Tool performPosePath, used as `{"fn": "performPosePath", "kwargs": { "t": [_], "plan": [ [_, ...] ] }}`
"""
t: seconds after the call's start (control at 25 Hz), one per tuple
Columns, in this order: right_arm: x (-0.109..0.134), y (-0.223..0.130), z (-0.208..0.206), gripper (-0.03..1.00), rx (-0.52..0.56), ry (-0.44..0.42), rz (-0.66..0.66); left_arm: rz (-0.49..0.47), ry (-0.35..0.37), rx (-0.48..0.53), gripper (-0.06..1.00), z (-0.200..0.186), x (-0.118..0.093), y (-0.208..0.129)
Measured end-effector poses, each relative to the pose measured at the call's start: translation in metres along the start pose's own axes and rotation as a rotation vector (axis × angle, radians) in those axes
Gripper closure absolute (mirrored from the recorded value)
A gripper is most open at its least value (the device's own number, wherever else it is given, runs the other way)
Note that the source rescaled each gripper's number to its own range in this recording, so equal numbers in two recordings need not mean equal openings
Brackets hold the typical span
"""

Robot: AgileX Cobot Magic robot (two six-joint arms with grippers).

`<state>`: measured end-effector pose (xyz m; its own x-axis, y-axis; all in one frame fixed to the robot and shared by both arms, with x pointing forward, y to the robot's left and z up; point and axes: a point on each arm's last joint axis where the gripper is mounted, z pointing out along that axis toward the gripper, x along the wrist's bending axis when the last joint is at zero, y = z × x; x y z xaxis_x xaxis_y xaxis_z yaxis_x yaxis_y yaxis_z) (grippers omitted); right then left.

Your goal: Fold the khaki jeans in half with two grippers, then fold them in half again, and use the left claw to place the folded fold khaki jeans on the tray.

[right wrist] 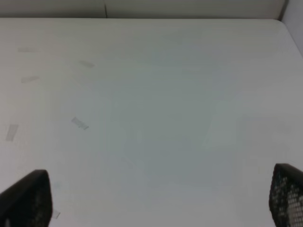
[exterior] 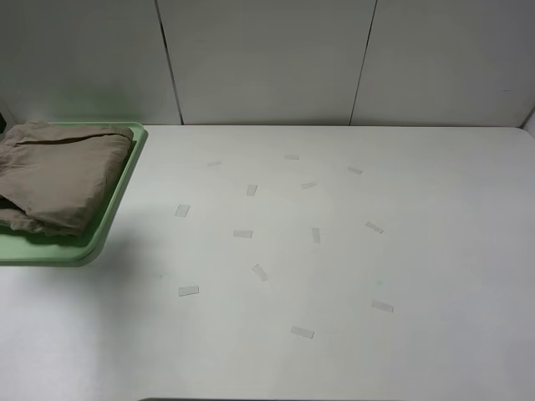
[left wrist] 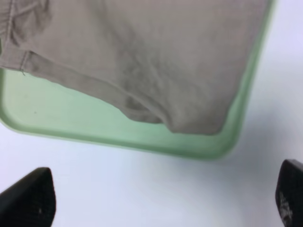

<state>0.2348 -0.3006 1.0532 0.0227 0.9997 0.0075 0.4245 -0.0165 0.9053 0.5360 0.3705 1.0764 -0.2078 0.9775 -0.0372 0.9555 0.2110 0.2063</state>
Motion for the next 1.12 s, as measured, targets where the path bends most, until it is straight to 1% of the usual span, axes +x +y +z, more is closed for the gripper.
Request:
{"fn": "performPosePath", "kwargs": {
  "t": [0.36, 0.52, 0.72, 1.0, 1.12],
  "plan": [
    [0.000, 0.000, 0.000, -0.03, 0.000, 0.000, 0.000, 0.142, -0.018, -0.105, 0.03, -0.060, -0.036, -0.036],
    [0.000, 0.000, 0.000, -0.03, 0.000, 0.000, 0.000, 0.195, -0.029, -0.192, 0.03, -0.087, -0.047, -0.056],
    [0.000, 0.000, 0.000, -0.03, 0.000, 0.000, 0.000, 0.233, -0.047, -0.298, 0.03, -0.116, -0.051, -0.080],
    [0.000, 0.000, 0.000, -0.03, 0.000, 0.000, 0.000, 0.233, -0.061, -0.437, 0.03, -0.150, -0.044, -0.116],
    [0.000, 0.000, 0.000, -0.03, 0.000, 0.000, 0.000, 0.227, -0.064, -0.453, 0.03, -0.151, -0.041, -0.133]
  ]
}}
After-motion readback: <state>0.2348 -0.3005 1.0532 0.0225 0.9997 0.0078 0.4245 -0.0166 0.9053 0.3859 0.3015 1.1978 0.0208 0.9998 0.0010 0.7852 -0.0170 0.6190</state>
